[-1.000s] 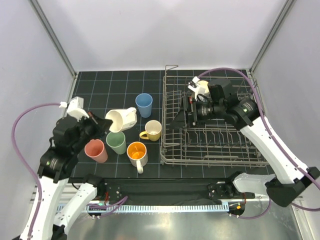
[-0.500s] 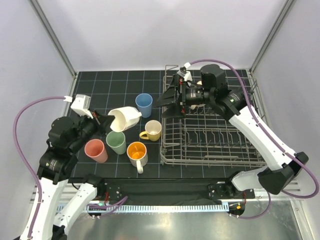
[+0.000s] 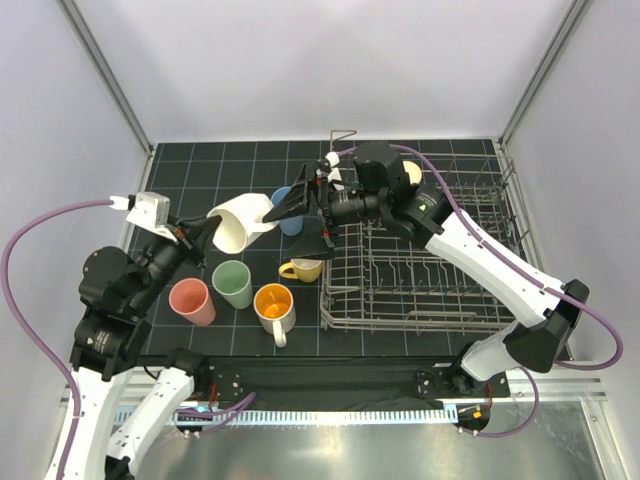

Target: Load the cups into the dish rack

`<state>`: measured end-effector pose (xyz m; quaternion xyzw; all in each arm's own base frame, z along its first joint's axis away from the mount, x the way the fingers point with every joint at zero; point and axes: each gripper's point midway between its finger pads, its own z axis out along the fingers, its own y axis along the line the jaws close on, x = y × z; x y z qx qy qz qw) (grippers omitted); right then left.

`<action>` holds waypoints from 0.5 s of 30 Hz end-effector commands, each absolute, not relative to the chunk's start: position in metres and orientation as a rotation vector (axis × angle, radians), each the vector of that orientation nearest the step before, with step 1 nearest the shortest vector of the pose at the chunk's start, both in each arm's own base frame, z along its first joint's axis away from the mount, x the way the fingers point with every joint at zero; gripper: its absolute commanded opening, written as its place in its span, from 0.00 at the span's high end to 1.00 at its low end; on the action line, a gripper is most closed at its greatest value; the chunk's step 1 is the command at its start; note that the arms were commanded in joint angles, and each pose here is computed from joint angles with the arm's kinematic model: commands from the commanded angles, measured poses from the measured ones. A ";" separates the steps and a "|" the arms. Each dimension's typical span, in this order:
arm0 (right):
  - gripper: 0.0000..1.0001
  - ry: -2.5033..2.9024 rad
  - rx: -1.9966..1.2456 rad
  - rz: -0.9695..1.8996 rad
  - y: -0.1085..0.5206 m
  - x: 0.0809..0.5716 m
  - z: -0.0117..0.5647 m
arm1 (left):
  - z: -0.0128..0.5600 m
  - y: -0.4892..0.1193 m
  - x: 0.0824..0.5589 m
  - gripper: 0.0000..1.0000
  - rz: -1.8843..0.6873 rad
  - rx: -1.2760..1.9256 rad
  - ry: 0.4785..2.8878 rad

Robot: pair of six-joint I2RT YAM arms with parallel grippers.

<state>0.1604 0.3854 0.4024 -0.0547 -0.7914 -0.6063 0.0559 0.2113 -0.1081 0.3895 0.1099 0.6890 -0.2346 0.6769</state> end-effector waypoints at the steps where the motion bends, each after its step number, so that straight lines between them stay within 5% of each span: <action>1: 0.06 -2.301 -0.214 -1.923 0.393 0.158 0.427 | 0.457 -0.112 0.201 1.00 -0.555 0.285 1.256; 10: 0.14 -2.220 -0.276 -1.924 0.411 0.150 0.430 | 0.463 -0.126 0.189 1.00 -0.595 0.391 1.169; 15: 0.33 -2.174 -0.348 -1.942 0.416 0.148 0.428 | 0.468 -0.126 0.183 1.00 -0.596 0.407 1.134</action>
